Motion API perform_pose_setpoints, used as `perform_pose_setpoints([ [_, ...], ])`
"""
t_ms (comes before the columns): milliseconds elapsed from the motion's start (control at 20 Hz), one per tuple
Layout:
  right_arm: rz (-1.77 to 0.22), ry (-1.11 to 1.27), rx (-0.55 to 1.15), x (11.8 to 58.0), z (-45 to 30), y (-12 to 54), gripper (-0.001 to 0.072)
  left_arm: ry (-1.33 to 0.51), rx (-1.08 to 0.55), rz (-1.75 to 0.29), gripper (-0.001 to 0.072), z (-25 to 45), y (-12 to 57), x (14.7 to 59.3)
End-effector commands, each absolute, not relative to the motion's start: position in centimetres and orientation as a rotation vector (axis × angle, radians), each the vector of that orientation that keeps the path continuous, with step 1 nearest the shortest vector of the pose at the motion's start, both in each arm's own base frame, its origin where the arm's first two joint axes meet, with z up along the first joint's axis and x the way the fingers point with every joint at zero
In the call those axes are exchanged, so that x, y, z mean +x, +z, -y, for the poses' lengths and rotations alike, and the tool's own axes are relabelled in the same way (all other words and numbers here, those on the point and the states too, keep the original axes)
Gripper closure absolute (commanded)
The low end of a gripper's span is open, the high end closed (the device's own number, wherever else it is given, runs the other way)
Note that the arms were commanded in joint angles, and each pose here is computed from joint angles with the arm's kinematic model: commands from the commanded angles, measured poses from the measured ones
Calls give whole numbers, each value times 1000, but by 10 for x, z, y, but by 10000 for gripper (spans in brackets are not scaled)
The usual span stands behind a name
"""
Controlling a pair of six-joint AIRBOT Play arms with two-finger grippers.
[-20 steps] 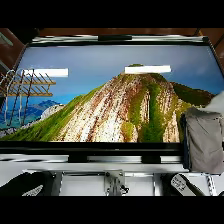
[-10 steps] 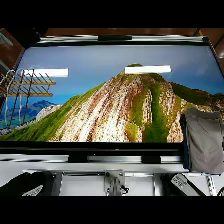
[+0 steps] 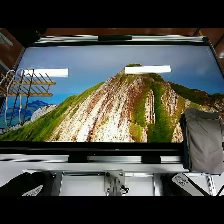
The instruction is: Fold the shirts.
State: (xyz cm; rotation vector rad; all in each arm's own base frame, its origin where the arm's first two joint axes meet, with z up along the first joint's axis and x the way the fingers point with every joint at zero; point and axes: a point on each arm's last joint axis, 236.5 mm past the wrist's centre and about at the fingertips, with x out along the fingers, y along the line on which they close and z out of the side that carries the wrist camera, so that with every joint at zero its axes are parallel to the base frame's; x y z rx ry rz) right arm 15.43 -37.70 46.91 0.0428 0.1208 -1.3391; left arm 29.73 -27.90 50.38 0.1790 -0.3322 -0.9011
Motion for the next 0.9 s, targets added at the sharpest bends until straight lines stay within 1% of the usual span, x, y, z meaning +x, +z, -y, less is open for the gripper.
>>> perform_pose_setpoints([
  [0,-94,-1406,85,125,390,468,635,-900,178,333,173,278,504,297],
  [200,-78,-1459,157,92,402,459,635,-900,178,333,175,278,504,297],
  [250,-90,-1454,197,89,404,451,635,-900,178,333,205,279,504,297],
  [350,-137,-1437,294,87,405,426,633,-900,178,333,205,278,504,297],
  [400,-164,-1425,309,87,404,419,599,-900,178,333,205,278,504,297],
  [500,-196,-1413,273,88,401,420,136,-900,179,333,204,278,504,297],
  [650,-236,-1404,243,82,376,427,133,-880,211,332,204,276,501,301],
  [850,-281,-1344,337,80,318,421,132,-843,245,316,205,271,494,315],
])
